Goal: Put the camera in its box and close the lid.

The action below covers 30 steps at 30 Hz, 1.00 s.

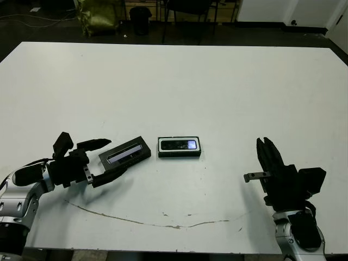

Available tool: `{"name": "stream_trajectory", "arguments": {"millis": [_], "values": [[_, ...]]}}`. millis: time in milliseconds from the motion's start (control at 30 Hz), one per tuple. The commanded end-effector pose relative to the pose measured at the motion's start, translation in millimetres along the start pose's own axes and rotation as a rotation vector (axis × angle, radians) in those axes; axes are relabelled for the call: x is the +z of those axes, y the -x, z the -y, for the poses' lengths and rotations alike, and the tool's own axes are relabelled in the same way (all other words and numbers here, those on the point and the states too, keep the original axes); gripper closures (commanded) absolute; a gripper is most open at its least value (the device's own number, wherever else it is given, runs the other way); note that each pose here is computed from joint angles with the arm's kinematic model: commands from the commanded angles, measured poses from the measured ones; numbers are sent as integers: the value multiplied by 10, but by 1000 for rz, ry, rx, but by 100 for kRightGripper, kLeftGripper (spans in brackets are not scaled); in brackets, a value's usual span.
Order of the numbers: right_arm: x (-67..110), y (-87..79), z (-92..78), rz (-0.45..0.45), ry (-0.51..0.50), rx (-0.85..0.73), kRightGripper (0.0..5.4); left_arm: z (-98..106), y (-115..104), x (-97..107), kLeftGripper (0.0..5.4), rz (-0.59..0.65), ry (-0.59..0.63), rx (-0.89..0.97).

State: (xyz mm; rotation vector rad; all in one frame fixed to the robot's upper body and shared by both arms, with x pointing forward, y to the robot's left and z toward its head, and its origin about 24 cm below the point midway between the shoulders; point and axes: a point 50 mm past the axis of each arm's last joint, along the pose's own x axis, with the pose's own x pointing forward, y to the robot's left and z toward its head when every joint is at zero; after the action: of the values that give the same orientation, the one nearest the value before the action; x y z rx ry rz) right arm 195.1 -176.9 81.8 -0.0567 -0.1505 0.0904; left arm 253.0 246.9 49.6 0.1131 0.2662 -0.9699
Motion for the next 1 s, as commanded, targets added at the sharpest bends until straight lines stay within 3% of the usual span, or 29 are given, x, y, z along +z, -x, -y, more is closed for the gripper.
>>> {"name": "stream_trajectory", "arguments": {"millis": [33, 400, 600, 733, 833, 1000], "values": [[-61, 23, 21, -32, 13, -1, 540, -17, 1, -38, 2, -25, 19, -10], [-25, 26, 7, -26, 19, 1, 540, -50, 3, -111, 2, -48, 2, -8], [-37, 18, 21, -14, 0, 15, 540, -62, 1, -153, 2, -67, 156, -19], [-36, 22, 19, -29, -3, 8, 540, -77, 0, -148, 2, -75, 116, -41], [-28, 27, 19, -32, 13, 9, 540, -85, 8, -166, 41, -84, 139, -20], [-33, 28, 15, -31, 17, -4, 540, -106, 25, -153, 164, -64, 136, -73]]}}
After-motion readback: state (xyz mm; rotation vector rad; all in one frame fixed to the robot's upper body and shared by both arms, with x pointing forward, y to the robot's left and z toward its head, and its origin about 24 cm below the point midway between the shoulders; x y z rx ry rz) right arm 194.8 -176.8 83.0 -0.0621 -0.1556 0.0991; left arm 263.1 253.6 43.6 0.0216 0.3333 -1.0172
